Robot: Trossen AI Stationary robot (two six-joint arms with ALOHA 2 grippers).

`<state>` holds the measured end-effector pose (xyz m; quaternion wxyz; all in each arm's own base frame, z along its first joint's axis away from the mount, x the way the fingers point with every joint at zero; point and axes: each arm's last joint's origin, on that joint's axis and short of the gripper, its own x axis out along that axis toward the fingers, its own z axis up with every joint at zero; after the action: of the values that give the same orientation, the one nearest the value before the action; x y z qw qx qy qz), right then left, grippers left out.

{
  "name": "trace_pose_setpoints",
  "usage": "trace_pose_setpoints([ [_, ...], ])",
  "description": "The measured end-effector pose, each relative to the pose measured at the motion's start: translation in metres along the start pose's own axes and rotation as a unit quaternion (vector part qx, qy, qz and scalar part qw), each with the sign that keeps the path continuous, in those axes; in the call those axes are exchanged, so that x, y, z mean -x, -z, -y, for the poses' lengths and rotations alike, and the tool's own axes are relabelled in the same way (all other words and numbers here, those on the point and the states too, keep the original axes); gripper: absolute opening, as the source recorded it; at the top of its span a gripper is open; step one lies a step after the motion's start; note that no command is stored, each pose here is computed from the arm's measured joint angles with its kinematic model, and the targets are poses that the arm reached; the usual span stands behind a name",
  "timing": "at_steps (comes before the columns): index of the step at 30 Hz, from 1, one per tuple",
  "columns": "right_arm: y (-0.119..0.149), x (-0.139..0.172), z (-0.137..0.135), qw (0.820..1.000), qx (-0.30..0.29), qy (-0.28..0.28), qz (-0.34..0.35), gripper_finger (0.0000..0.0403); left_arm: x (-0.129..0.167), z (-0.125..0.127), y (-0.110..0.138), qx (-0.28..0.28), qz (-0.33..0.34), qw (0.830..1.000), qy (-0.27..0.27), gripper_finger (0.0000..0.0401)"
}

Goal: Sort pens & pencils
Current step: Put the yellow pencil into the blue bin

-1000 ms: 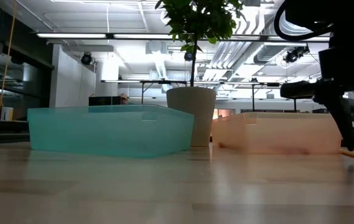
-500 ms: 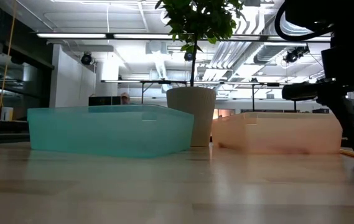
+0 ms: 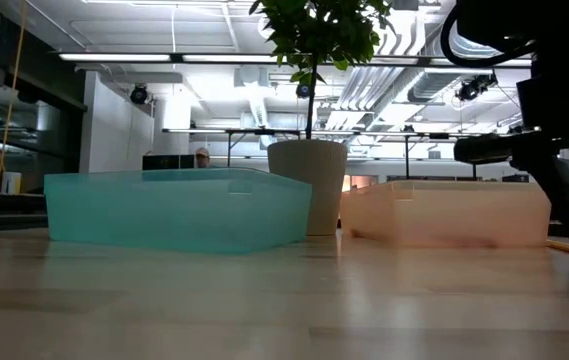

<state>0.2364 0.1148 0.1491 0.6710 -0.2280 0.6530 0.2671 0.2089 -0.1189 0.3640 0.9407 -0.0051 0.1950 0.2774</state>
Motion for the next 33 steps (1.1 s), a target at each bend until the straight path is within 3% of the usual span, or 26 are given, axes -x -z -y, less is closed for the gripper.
trace_pose_setpoints([
  [9, -0.002, -0.010, -0.002, 1.000, 0.004, -0.017, -0.015, 0.0107, 0.000, 0.000, 0.000, 0.000, 0.000, 1.000, 0.000, 0.0161],
  [25, -0.006, -0.014, -0.007, 0.999, 0.008, 0.024, -0.023, 0.0107, 0.000, 0.000, 0.000, 0.000, -0.006, 1.000, 0.007, 0.0161],
  [33, -0.007, -0.014, -0.006, 0.999, 0.000, 0.037, -0.021, 0.0060, 0.000, 0.000, 0.000, 0.000, -0.006, 1.000, 0.007, 0.0161],
])
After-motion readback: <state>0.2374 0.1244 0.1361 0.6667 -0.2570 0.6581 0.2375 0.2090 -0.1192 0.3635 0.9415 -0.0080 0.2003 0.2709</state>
